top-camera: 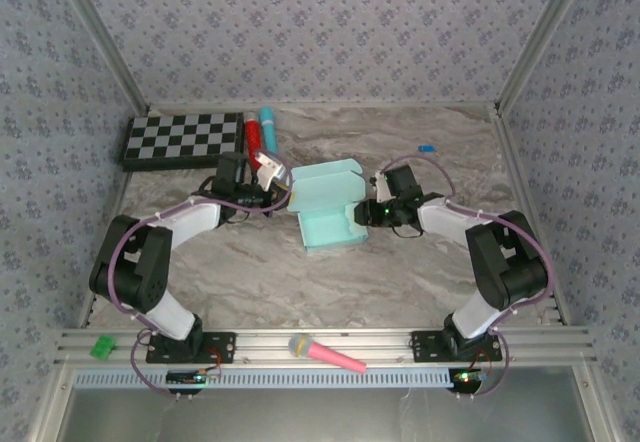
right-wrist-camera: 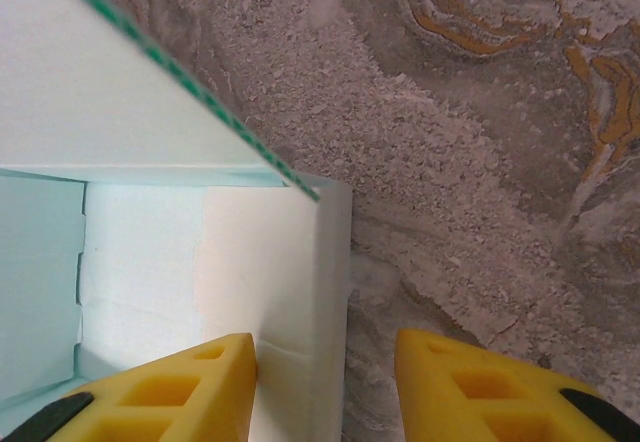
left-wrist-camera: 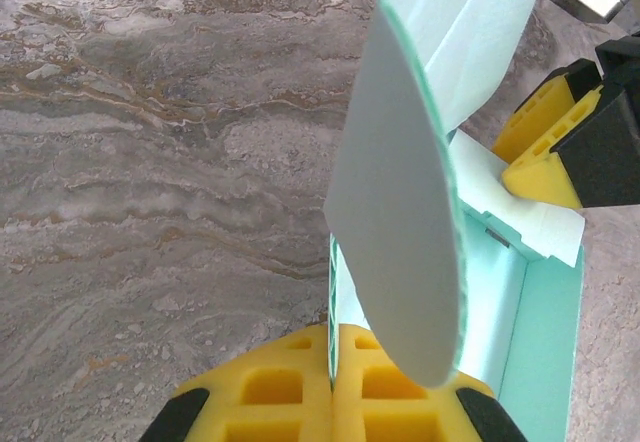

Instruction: Fold the paper box

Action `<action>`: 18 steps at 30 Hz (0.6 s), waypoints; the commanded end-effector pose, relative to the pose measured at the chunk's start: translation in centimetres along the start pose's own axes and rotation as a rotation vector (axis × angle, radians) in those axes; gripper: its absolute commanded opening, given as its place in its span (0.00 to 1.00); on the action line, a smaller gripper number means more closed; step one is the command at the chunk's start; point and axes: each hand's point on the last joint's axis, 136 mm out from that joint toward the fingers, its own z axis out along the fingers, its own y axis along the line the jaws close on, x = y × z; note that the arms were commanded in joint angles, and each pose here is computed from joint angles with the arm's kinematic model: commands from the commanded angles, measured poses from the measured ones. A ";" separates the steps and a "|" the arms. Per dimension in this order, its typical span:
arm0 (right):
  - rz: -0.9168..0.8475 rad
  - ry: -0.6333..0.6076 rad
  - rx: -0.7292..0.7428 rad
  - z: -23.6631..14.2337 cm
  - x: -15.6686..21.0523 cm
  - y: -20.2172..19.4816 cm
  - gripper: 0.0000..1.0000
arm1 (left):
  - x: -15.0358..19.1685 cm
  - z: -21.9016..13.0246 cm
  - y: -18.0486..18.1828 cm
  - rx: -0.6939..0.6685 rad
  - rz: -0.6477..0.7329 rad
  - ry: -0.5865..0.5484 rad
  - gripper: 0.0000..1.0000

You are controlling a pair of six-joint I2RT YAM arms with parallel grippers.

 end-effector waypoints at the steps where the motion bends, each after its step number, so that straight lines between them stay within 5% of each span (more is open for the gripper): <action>1: 0.044 0.019 -0.008 -0.1 0.9 0.2 0.42 | -0.2 -0.7 0.0 -0.025 -0.016 -0.016 0.00; 18: 0.101 -0.072 0.057 1.9 -0.8 0.0 0.40 | 0.2 -1.0 -0.3 -0.019 -0.038 -0.022 0.00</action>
